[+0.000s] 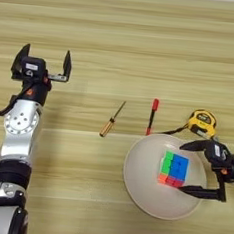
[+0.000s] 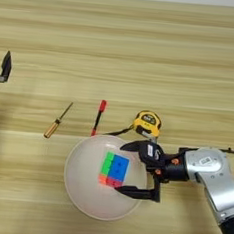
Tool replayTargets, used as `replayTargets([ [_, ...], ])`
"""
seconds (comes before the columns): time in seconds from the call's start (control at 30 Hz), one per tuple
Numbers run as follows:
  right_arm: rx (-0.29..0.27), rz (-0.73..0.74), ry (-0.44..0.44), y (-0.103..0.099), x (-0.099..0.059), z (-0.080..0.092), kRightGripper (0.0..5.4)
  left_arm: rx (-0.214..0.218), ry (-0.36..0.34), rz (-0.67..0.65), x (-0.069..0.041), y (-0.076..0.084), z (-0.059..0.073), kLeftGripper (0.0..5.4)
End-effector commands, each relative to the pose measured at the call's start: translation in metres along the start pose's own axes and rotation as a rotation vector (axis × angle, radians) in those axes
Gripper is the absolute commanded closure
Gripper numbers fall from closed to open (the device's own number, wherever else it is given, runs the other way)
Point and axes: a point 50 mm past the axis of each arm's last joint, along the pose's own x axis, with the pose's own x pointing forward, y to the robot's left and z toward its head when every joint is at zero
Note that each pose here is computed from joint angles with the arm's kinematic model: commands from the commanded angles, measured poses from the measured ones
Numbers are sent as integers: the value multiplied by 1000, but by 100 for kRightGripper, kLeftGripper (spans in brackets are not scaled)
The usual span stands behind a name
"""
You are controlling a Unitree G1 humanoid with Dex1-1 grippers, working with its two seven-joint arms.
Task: Move the objects on the table
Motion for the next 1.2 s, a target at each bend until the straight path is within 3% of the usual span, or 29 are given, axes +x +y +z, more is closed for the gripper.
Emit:
replayTargets([
  [0.03,-10,7,23,1,5,-2,1,9,10,-3,-1,0,-1,0],
  [0.53,13,-88,46,-10,19,-15,1,8,9,-3,-1,0,-1,0],
  [1.1,27,-79,45,-11,27,-18,1,8,11,-3,0,0,-1,0],
  [1.2,28,-81,45,-11,27,-18,32,8,11,-3,0,0,-1,0],
])
